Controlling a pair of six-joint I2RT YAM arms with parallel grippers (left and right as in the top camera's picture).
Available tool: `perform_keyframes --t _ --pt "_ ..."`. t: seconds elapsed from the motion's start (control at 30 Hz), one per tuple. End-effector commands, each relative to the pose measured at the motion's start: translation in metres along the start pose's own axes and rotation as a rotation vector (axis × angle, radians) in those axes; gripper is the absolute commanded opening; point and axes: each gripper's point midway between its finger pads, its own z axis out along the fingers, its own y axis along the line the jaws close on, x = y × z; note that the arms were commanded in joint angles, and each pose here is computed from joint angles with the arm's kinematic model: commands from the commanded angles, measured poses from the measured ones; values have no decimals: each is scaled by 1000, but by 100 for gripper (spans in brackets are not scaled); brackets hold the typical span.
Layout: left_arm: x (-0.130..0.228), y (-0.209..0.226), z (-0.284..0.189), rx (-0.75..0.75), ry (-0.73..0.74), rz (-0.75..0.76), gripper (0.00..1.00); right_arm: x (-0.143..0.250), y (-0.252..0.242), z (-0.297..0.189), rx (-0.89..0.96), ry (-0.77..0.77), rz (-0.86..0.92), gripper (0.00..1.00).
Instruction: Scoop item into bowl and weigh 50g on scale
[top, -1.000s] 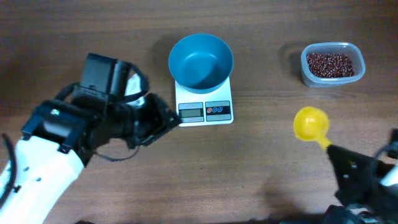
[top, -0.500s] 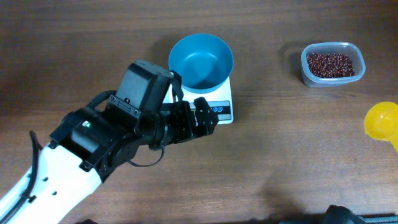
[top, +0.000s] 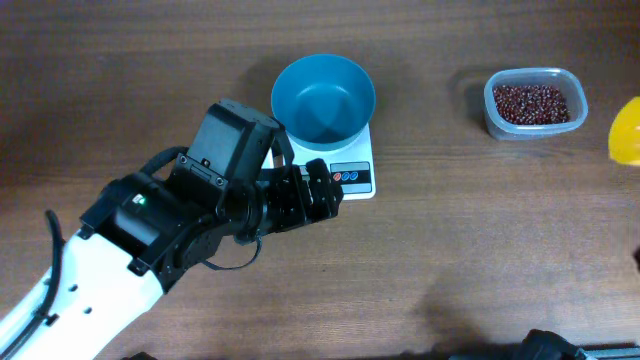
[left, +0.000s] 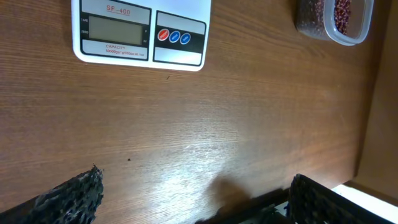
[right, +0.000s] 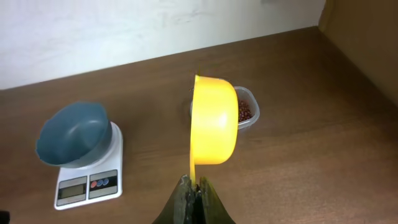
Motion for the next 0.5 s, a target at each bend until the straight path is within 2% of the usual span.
perform_keyframes --t 0.0,0.13,0.17,0.27,0.37,0.47 --pt "-2 -3 -4 3 -16 16 99 -15 20 16 76 -25 -64 4" --pt "1 1 -4 -13 -1 10 99 -12 21 46 249 41 -117 4" --pt "3 3 -4 -21 7 7 99 -9 20 64 297 112 -149 4" --pt "3 3 -4 -21 7 7 99 2 29 107 242 275 -148 4" --pt "4 3 -4 -23 9 7 99 19 18 138 266 418 -111 4" --pt "3 3 -4 -23 8 7 99 28 32 157 115 502 -113 4"
